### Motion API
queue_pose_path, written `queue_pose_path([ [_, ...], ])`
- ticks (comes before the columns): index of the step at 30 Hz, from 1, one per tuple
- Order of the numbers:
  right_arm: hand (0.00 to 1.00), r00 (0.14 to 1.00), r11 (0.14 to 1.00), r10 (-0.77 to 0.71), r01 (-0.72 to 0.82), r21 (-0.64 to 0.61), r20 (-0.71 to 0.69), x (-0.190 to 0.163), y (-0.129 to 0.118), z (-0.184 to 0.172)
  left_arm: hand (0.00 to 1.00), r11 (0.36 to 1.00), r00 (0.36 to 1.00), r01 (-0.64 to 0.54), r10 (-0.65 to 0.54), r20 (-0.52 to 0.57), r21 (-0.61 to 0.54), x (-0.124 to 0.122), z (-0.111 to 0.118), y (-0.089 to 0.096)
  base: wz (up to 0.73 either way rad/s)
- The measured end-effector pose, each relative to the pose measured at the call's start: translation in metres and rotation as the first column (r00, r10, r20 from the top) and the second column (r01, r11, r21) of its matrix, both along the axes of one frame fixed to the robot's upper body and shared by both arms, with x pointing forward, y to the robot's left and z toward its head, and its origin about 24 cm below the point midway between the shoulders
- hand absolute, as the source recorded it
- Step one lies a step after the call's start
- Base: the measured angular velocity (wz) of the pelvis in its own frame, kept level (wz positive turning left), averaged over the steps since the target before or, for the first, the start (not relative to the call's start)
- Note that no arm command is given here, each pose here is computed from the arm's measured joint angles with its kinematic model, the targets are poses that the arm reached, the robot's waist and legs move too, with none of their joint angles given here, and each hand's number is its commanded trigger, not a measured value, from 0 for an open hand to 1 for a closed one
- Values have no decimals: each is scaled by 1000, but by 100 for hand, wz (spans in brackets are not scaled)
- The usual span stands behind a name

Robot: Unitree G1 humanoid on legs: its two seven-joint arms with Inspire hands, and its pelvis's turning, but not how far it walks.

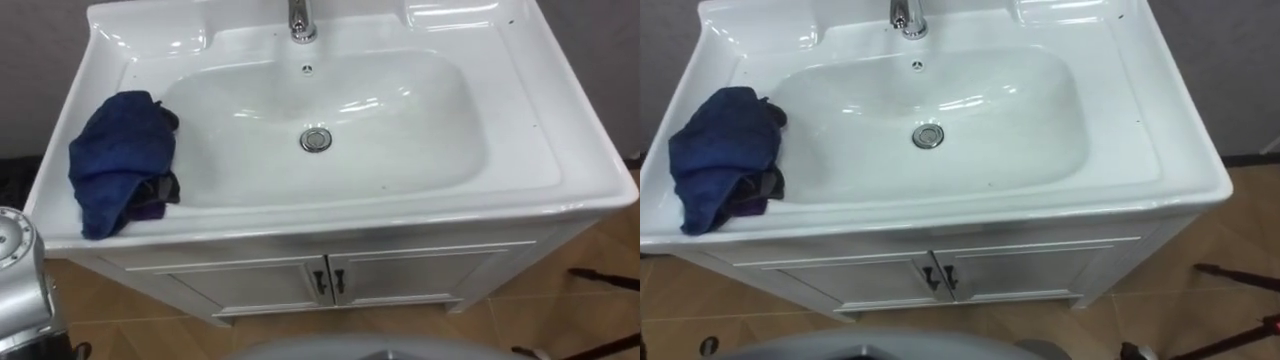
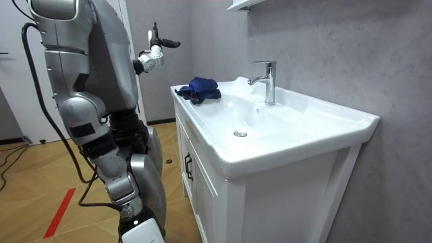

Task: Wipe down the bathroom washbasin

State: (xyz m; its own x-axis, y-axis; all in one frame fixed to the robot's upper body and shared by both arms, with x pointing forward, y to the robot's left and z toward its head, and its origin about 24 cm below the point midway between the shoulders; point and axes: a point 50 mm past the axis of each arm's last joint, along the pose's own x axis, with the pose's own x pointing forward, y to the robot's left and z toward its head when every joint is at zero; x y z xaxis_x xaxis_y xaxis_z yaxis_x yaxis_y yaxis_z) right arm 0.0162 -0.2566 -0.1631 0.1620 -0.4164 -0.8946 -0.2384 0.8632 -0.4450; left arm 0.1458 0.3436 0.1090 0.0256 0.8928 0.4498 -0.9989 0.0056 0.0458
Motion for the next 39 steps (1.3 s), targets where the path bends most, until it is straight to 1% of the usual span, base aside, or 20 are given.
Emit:
queue_pose_path([
  [3, 0, 1000, 1000, 4, -4, -1, 2, 1, 0, 0, 0, 999, 998, -53, 53, 24, 10, -9, 1, 5, -3],
  [5, 0, 1000, 1000, 19, -20, -5, -6, -1, -1, 0, 0, 997, 996, -71, 72, 44, -16, -13, -1, 6, 0],
  [7, 0, 999, 999, 34, -35, -5, -16, -4, 0, 0, 0, 993, 991, -98, 104, 79, -73, -17, -4, 10, 0],
  [10, 0, 999, 999, 41, -41, -10, -14, -3, -2, 1, 0, 978, 984, -149, 162, 79, -150, -28, -14, 19, 0],
  [11, 0, 999, 999, 42, -42, -12, -13, -3, -3, 1, 0, 972, 982, -160, 174, 68, -171, -33, -18, 21, 0],
  [13, 0, 999, 999, 43, -43, -21, -20, -5, -7, 3, 0, 942, 976, -208, 217, 6, -263, -45, -39, 28, 10],
  [17, 0, 998, 998, 49, -50, -34, -33, -7, -10, 4, 0, 895, 952, -305, 286, -107, -325, -66, -65, 37, 12],
  [19, 0, 998, 998, 61, -62, -33, -27, -3, -10, 4, 0, 848, 929, -369, 333, -160, -379, -81, -81, 38, 10],
  [20, 0, 998, 997, 65, -66, -31, -27, -2, -9, 4, 0, 837, 924, -383, 343, -171, -391, -85, -85, 39, 26],
  [22, 0, 997, 997, 73, -74, -31, -26, 0, -10, 4, 0, 784, 901, -435, 379, -212, -444, -98, -99, 36, 21],
  [26, 0, 997, 997, 72, -73, -31, -27, 1, -13, 5, 0, 700, 869, -495, 398, -294, -515, -111, -125, 27, 18],
  [28, 0, 997, 997, 71, -72, -28, -26, 1, -12, 5, 0, 656, 841, -537, 366, -398, -530, -126, -146, 18, 19],
  [29, 0, 997, 997, 70, -71, -27, -28, 1, -12, 5, 0, 652, 837, -539, 343, -427, -533, -127, -152, 14, 21],
  [31, 0, 997, 997, 76, -77, -22, -31, 4, -11, 4, 0, 605, 788, -583, 261, -557, -542, -141, -178, -1, 8],
  [32, 0, 997, 997, 78, -78, -21, -30, 4, -10, 4, 0, 592, 774, -596, 244, -585, -542, -147, -184, -5, 4],
  [34, 0, 997, 997, 74, -75, -19, -26, 6, -9, 4, 0, 569, 718, -621, 138, -682, -539, -161, -203, -26, 0],
  [35, 0, 997, 997, 76, -76, -20, -26, 7, -9, 4, 0, 566, 691, -632, 104, -715, -529, -166, -208, -31, 5],
  [37, 0, 997, 997, 73, -74, -17, -32, 6, -8, 3, 0, 591, 599, -631, -41, -800, -503, -177, -221, -44, 12],
  [38, 0, 997, 997, 72, -72, -17, -35, 7, -8, 3, 0, 596, 575, -629, -75, -815, -499, -179, -224, -47, 10],
  [39, 0, 997, 997, 70, -70, -16, -42, 7, -8, 3, 0, 606, 526, -628, -132, -840, -488, -185, -228, -51, 5],
])
